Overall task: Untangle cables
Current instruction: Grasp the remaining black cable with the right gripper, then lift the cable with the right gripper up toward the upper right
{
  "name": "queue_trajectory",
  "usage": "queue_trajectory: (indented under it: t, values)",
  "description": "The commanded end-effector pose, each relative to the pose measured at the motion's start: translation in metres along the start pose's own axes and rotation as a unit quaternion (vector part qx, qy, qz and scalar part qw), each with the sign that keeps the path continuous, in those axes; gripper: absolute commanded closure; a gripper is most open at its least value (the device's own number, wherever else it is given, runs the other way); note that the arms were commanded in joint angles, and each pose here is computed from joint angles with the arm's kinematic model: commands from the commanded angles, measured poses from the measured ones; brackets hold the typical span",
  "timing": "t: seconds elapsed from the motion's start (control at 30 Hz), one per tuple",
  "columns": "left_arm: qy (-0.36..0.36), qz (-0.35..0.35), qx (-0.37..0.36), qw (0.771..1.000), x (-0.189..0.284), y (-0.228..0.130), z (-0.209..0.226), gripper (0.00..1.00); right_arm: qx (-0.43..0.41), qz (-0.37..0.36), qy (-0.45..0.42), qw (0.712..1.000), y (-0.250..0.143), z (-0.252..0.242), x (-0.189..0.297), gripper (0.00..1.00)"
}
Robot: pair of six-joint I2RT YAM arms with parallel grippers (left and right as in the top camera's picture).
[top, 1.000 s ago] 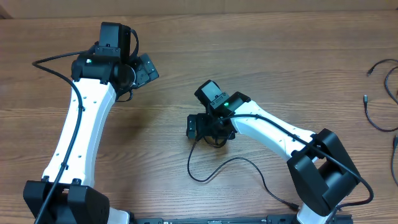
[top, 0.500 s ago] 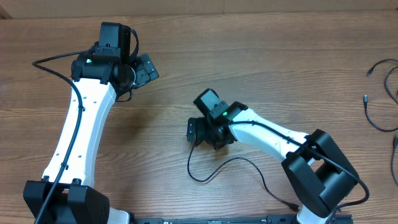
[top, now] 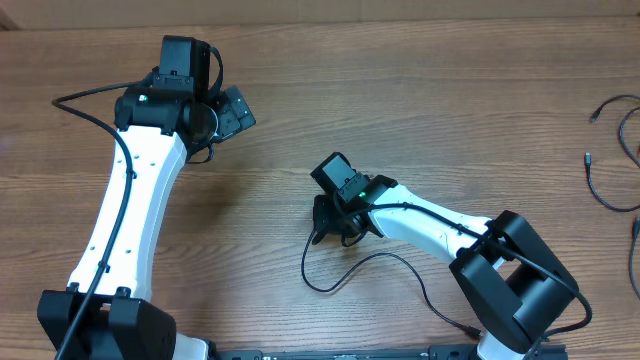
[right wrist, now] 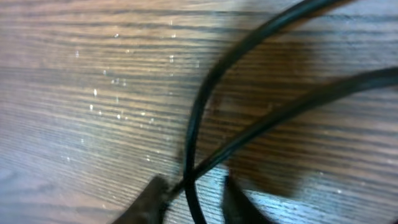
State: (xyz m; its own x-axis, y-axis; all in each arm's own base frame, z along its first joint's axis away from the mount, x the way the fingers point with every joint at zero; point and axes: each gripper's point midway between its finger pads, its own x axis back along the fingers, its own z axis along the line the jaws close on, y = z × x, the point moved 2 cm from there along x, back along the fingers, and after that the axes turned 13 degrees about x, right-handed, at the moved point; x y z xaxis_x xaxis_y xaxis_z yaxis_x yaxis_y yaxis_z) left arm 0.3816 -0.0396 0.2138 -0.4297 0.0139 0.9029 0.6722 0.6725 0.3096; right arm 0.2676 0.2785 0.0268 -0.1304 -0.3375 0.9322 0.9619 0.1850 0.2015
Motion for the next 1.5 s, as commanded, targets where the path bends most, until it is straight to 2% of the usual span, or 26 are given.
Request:
queue_trajectory:
  t: [0.0, 0.03, 0.3, 0.5, 0.63, 0.83, 0.97, 1.1, 1.23, 1.37, 1.47]
  values:
    - [-0.009, -0.004, -0.009, 1.000, 0.005, 0.000, -0.005, 0.00, -0.002, 0.001, -0.005, 1.000, -0.003, -0.002, -0.002, 0.92]
    - [-0.010, -0.004, -0.009, 1.000, 0.005, 0.000, -0.005, 0.00, -0.002, 0.001, -0.005, 1.000, -0.003, -0.002, -0.002, 0.96]
    - [-0.009, -0.004, -0.009, 1.000, 0.005, 0.000, -0.005, 0.00, -0.006, -0.005, -0.006, 1.000, 0.005, -0.005, 0.003, 0.96]
    - [-0.009, -0.004, -0.009, 1.000, 0.005, 0.000, -0.005, 0.01, 0.023, -0.032, -0.003, 0.999, 0.035, -0.008, 0.040, 0.96]
    - [-0.009, -0.004, -0.009, 1.000, 0.005, 0.000, -0.005, 0.00, 0.039, -0.084, -0.022, 0.995, 0.071, -0.016, 0.095, 0.96]
    - [-0.009, -0.004, -0.009, 1.000, 0.005, 0.000, -0.005, 0.00, 0.032, -0.208, -0.104, 0.972, 0.125, -0.052, 0.215, 0.96]
    - [-0.009, -0.004, -0.009, 1.000, 0.005, 0.000, -0.005, 0.00, -0.005, -0.304, -0.131, 0.944, 0.150, -0.072, 0.297, 0.96]
    - [-0.010, -0.004, -0.009, 1.000, 0.005, 0.000, -0.005, 0.00, -0.045, -0.411, -0.162, 0.896, 0.169, -0.095, 0.373, 0.96]
    - [-0.009, -0.004, -0.009, 1.000, 0.005, 0.000, -0.005, 0.00, -0.071, -0.487, -0.190, 0.849, 0.180, -0.114, 0.421, 0.96]
    - [-0.009, -0.004, -0.009, 1.000, 0.005, 0.000, -0.005, 0.00, -0.032, -0.547, -0.236, 0.802, 0.194, -0.125, 0.461, 0.96]
    - [-0.009, -0.004, -0.009, 1.000, 0.005, 0.000, -0.005, 0.00, -0.039, -0.582, -0.290, 0.758, 0.198, -0.140, 0.491, 0.96]
